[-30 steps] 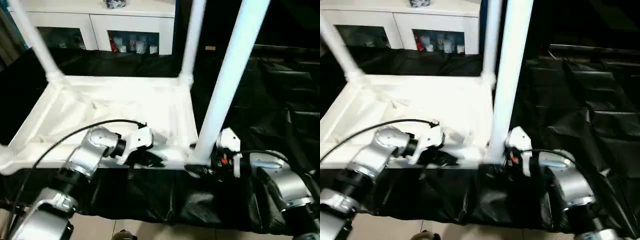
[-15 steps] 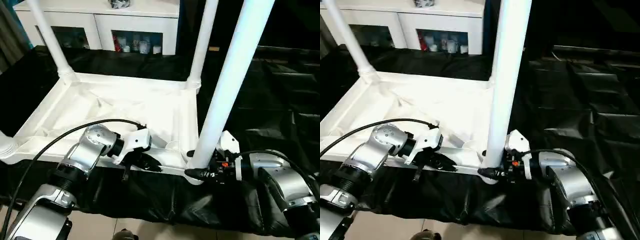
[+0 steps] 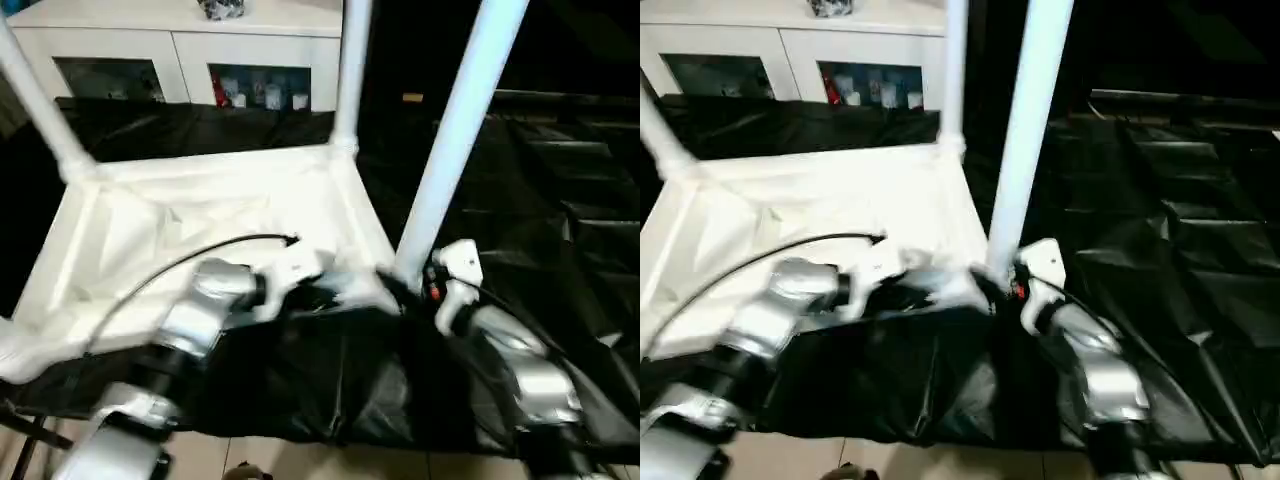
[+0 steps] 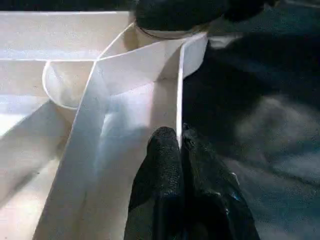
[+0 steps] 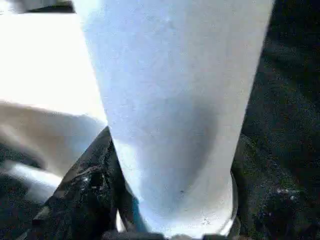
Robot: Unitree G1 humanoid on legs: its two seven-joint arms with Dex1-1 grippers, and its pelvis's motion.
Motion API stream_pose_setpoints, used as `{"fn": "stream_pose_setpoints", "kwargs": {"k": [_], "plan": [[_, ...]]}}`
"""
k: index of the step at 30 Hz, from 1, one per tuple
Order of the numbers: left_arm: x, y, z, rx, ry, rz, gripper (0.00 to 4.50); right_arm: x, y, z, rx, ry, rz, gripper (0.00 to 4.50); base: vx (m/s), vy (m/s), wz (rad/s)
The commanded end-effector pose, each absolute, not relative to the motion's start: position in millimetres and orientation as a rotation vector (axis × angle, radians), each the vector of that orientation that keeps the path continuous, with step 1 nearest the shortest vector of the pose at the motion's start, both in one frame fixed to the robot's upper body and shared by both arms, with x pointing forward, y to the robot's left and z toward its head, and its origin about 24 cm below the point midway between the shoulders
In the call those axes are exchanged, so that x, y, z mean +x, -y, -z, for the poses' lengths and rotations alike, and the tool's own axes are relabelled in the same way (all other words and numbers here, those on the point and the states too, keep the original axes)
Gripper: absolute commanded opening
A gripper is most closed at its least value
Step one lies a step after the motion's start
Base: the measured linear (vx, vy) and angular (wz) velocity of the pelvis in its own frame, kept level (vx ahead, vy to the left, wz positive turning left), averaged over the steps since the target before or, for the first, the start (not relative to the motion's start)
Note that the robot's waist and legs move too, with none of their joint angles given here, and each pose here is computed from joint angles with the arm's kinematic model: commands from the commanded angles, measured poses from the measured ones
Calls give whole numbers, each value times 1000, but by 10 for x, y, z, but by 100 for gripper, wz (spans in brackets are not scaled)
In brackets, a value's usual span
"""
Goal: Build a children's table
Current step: Rotate leg to tighten
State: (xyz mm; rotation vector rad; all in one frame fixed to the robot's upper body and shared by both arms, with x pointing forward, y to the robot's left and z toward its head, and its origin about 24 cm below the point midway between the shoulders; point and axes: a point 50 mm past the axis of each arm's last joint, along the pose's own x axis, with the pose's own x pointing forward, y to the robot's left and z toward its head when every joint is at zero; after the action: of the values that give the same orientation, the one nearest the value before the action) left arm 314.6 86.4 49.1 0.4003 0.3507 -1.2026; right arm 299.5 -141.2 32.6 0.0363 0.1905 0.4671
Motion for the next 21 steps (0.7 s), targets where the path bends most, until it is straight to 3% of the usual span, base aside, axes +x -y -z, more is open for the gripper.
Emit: {"fn": "stream_pose_setpoints", "kwargs": {"k": [1,5,6,9,16,21], "plan": [[3077,-556,-476,367,-298,1212,0,3000,1213,-203,-23,-240,-419,261,0,0,0],[3063,-520,-466,363,-294,1216,0,3017,1169,-216,-72,-207,-387,261,0,0,0],[3058,-524,-467,372,-293,1227,0,3011,1163,-220,-47,-201,-392,296,0,0,0],[3035,-552,-470,379,-295,1268,0,2997,1157,-247,14,-183,-424,331,0,0,0],[3037,-743,-514,392,-320,1359,0,2953,1185,-346,-39,-145,-639,379,0,0,0],[3069,-895,-579,433,-342,1453,0,2821,1249,-470,-53,-131,-919,379,0,0,0]]}}
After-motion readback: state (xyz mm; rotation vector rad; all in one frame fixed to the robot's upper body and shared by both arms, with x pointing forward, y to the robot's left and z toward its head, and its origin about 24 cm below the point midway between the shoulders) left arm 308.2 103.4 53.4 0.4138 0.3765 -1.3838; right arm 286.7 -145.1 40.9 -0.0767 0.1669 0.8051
